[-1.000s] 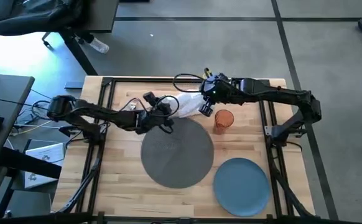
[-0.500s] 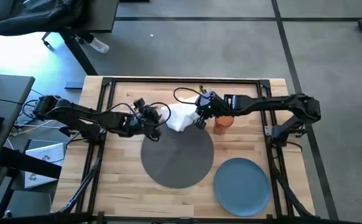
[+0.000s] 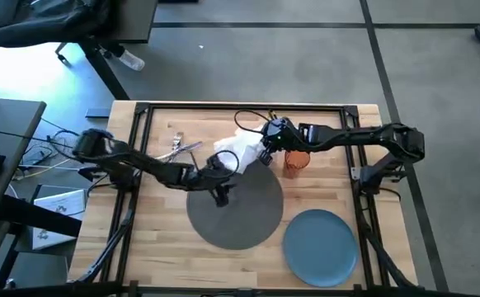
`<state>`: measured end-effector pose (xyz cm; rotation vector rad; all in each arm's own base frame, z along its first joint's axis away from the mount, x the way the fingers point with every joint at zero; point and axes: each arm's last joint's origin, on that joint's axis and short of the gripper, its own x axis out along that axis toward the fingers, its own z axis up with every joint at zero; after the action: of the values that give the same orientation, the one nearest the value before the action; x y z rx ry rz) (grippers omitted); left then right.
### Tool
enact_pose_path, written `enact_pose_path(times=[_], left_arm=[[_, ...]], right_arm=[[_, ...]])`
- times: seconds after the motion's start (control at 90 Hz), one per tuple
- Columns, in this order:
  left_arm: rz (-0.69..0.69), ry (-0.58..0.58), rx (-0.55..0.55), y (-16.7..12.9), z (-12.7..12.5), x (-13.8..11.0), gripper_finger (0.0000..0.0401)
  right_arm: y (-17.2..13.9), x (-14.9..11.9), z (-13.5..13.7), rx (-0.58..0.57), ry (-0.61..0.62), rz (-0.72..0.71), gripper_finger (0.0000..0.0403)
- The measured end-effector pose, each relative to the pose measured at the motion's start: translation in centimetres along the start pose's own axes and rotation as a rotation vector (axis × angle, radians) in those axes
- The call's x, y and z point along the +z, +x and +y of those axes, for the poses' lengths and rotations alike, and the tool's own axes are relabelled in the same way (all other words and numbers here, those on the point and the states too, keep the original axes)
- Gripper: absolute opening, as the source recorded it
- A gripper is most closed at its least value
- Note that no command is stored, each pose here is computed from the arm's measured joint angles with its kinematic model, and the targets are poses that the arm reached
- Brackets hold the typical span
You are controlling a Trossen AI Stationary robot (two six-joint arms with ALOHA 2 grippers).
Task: Set table place
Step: Fold the white table napkin
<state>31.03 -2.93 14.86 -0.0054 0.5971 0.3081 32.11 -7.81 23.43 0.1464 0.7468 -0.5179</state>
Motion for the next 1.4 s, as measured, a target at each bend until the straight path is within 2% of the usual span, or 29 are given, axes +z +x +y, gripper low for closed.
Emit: enact_pose_path(times=[0.167, 0.289, 0.467, 0.533, 0.7, 0.833, 0.9, 0.978, 1.111, 1.233, 1.4], left_arm=[[0.068, -0.016, 0.018, 3.2, 0.4, -0.4, 0.0168], [0.079, -0.037, 0.024, 4.3, 0.9, -0.1, 0.0168], [0.097, -0.024, 0.206, 4.6, 2.7, -0.2, 0.0168], [0.122, -0.033, 0.240, 4.8, 3.5, -0.4, 0.0168], [0.134, -0.071, 0.182, 5.2, 4.7, -0.2, 0.0168], [0.145, -0.070, 0.034, 5.9, 4.6, -0.6, 0.0168], [0.162, -0.070, 0.000, 6.4, 4.4, -1.1, 0.0168], [0.160, -0.067, 0.014, 6.8, 4.2, -1.5, 0.0168], [0.154, -0.078, 0.124, 7.1, 4.4, -1.9, 0.0165], [0.154, -0.071, 0.126, 7.1, 4.4, -1.8, 0.0130], [0.152, -0.051, 0.114, 6.5, 4.2, -1.5, 0.0026]], right_arm=[[0.0, 0.0, 0.0, 0.000, -0.004, 0.000, 0.0000], [0.0, 0.0, 0.0, -0.001, -0.011, 0.000, 0.0000], [0.0, 0.0, 0.0, 0.000, -0.012, 0.001, 0.0000], [0.0, 0.0, 0.1, 0.002, -0.013, 0.001, 0.0000], [-0.1, 0.0, 0.2, 0.005, -0.008, 0.001, 0.0000], [-0.1, 0.0, 0.2, 0.005, -0.002, 0.001, 0.0000], [-0.1, 0.0, 0.2, 0.003, 0.002, 0.000, 0.0000], [-0.1, 0.0, 0.2, -0.017, 0.001, -0.004, 0.0000], [-0.1, -0.1, 0.3, -0.027, -0.007, -0.006, 0.0000], [-0.1, -0.1, 0.4, -0.025, -0.010, -0.005, 0.0000], [-0.1, -0.1, 0.4, -0.023, -0.013, 0.001, 0.0000]])
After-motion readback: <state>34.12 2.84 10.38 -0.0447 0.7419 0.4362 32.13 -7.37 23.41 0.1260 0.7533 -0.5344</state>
